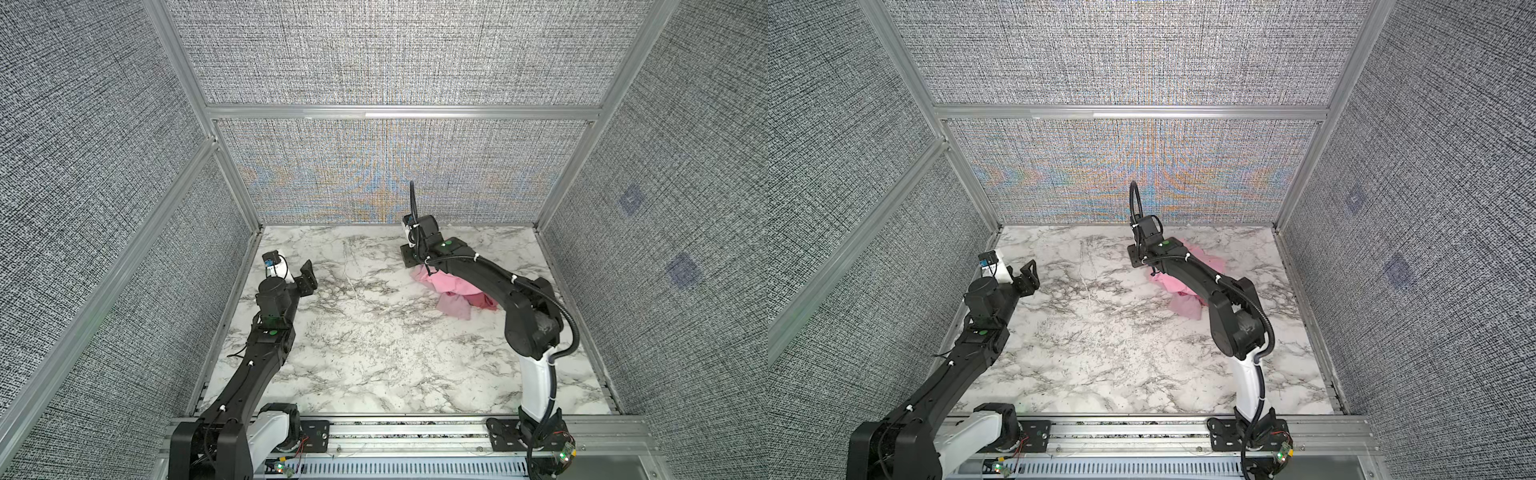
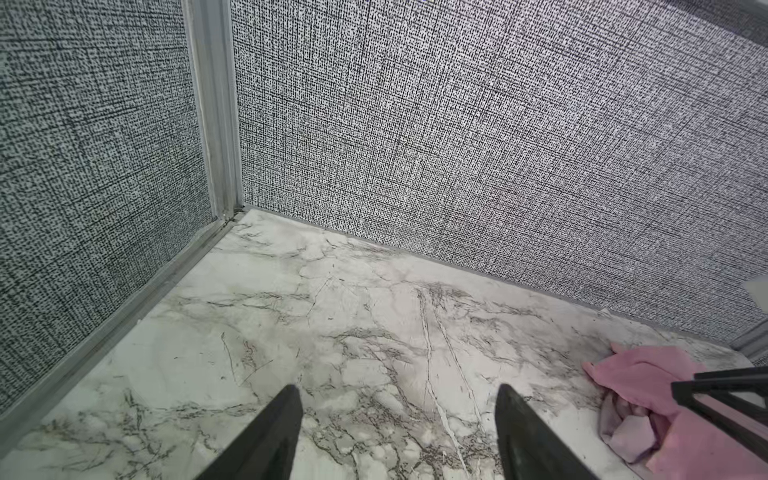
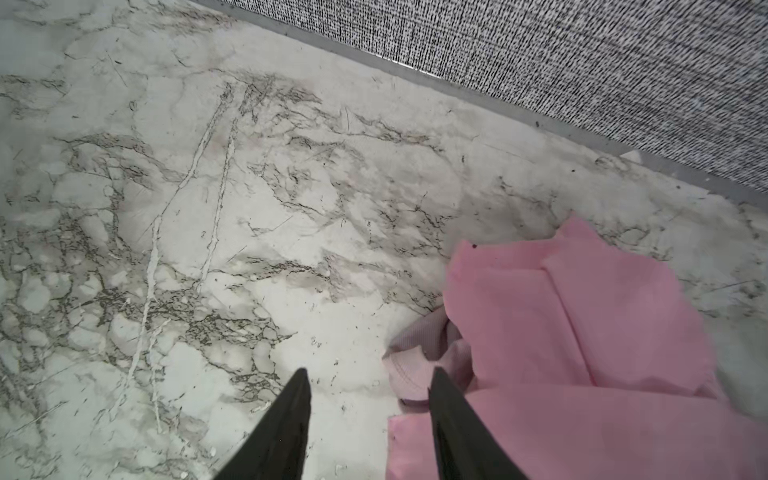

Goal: Pick out a specific cloth from the pile
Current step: 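Reach the right gripper over the cloth pile toward the lilac ribbed shirt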

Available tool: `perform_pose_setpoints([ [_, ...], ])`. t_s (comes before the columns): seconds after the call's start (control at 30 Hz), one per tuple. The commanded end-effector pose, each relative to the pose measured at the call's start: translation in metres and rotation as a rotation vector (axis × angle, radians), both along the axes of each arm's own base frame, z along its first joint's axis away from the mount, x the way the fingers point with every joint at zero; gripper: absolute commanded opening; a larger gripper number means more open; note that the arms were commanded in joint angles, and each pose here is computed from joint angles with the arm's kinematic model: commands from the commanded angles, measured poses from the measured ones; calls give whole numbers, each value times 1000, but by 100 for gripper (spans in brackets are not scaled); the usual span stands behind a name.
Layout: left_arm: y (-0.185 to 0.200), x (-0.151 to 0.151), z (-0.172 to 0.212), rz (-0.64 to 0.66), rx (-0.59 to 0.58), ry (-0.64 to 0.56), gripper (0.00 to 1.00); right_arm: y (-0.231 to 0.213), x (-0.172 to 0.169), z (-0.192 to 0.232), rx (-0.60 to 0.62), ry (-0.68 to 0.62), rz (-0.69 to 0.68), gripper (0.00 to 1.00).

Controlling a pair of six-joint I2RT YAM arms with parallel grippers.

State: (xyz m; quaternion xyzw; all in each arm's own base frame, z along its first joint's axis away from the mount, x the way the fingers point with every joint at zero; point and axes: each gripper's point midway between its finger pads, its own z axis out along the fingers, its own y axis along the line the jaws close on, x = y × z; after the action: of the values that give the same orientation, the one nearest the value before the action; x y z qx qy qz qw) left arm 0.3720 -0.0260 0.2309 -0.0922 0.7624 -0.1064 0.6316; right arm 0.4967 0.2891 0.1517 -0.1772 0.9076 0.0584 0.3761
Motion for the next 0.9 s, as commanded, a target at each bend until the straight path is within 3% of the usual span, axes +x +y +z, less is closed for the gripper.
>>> perform_pose_setpoints([
  [0.0,-2,-1,-2,-13,3,2,75,-3,2,-16,-27,48,-39,44],
  [0.37,-2,-3,-11,-14,5,21,76,-14,7,-51,-168,118,-86,41],
  [0.87,-2,-3,-17,-18,8,31,76,-29,4,-63,-374,103,-136,41],
])
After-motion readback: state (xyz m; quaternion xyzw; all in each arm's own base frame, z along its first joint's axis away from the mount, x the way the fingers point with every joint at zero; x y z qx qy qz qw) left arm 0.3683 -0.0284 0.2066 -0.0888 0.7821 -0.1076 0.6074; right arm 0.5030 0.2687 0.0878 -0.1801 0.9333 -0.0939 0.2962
